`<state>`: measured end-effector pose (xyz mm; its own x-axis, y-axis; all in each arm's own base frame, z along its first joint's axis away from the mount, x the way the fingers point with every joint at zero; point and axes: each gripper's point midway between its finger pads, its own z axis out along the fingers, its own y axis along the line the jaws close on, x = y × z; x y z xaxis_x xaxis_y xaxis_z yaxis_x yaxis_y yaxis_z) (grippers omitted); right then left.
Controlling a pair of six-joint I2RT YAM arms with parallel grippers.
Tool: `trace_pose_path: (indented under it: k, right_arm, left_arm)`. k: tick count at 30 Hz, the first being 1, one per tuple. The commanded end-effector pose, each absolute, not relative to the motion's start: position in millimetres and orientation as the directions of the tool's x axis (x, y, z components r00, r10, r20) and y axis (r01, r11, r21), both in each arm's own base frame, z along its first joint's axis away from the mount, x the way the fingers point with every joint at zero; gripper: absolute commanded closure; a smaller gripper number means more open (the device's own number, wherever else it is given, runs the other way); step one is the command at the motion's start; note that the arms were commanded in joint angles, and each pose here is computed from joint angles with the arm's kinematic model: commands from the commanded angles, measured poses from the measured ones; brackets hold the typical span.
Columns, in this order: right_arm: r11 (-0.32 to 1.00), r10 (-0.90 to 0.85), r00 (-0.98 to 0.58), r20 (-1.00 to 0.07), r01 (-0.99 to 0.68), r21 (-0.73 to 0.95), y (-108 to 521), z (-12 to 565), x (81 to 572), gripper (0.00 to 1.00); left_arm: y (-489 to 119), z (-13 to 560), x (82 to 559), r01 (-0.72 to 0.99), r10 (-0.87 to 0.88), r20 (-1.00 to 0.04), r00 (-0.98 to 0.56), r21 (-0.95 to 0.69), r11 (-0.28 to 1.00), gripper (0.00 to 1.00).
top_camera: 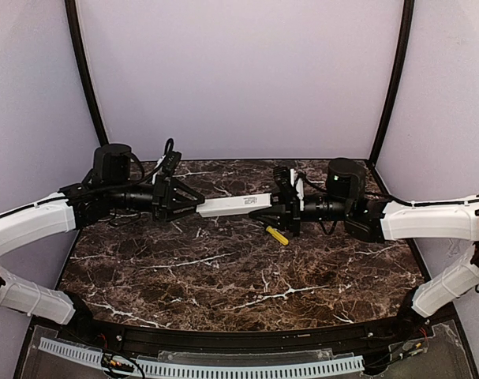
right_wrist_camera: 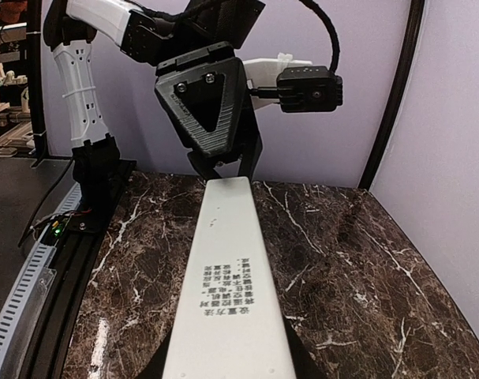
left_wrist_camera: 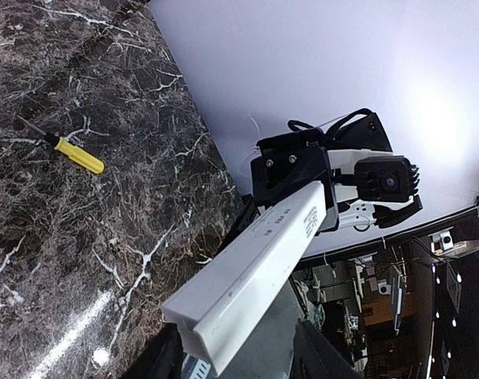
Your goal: Unload the batteries from the remote control
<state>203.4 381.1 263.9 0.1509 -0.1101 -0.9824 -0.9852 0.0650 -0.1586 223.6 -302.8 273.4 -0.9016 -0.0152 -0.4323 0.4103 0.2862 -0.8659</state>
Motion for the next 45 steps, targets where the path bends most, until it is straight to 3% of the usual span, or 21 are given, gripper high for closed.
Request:
trace_pose_path:
  k: [1,24,45]
  right_arm:
    - [0.078,-0.086,0.184,-0.979,-0.978,-0.191,382,272,203,1.0]
    - [0.113,-0.144,0.182,-0.973,-0.973,-0.199,382,257,213,1.0]
    - [0.137,-0.205,0.172,-0.963,-0.97,-0.202,382,239,221,1.0]
  left_arm:
    - [-305,278,223,0.421,-0.009,-0.438,-0.899,-0.87,0.258,0.53]
    - [-305,262,223,0.408,0.008,-0.425,-0.905,-0.863,0.299,0.83]
    - [-304,254,230,0.394,0.001,-0.42,-0.908,-0.851,0.346,0.96]
